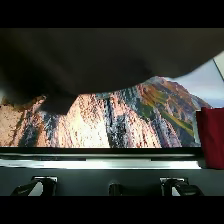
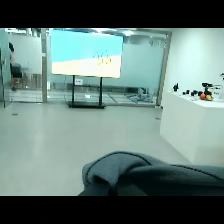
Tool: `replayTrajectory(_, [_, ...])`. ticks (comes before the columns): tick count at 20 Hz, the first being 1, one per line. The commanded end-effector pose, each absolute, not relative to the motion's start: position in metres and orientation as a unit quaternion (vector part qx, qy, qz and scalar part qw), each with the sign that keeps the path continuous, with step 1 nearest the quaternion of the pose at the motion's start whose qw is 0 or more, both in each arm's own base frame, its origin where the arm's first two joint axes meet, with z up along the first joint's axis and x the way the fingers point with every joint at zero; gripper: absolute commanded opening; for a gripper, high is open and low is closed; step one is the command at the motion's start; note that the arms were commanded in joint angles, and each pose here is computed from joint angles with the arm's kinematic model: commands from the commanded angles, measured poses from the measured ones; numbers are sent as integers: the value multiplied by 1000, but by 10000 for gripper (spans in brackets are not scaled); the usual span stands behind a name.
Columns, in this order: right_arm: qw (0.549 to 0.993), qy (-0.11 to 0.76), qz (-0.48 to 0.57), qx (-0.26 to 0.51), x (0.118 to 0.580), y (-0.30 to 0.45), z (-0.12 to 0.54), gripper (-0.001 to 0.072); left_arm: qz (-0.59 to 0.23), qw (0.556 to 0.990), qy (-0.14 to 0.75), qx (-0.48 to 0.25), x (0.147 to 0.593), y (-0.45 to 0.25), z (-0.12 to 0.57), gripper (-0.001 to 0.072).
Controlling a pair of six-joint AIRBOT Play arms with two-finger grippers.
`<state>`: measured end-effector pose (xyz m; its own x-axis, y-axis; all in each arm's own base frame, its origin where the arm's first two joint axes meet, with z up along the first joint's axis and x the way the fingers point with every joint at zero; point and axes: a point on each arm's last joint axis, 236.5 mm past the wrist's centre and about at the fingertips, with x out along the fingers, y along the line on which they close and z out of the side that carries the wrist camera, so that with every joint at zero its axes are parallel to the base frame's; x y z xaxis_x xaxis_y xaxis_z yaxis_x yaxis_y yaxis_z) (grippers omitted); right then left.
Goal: Fold the shirts.
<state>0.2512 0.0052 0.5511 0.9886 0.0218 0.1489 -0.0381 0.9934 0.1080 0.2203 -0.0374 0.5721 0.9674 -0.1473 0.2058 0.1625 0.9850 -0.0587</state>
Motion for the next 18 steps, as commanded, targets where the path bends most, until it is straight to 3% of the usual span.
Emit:
replayTrajectory(1, [996,-72,-4,56,226,-4,552,42,-73,988,-131,-40,207,-38,589,31])
replayTrajectory(3, [997,-31,-18,67,248,-10,532,42,-71,991,-103,-45,232,-30,576,31])
replayTrajectory(5, [995,62,-37,66,288,-15,485,42,-73,996,-19,-56,278,-20,533,31])
replayTrajectory(8, [956,285,-62,34,363,-23,356,42,-85,981,158,-72,367,-2,415,31])
replayTrajectory(10, [920,387,-68,20,417,-25,270,42,-105,955,267,-77,419,1,318,31])
replayTrajectory(14, [887,458,-66,17,518,-23,130,42,-125,909,386,-95,498,-14,146,32])
replayTrajectory(18, [866,482,-103,90,555,-21,49,43,-133,889,427,-95,540,-36,52,32])
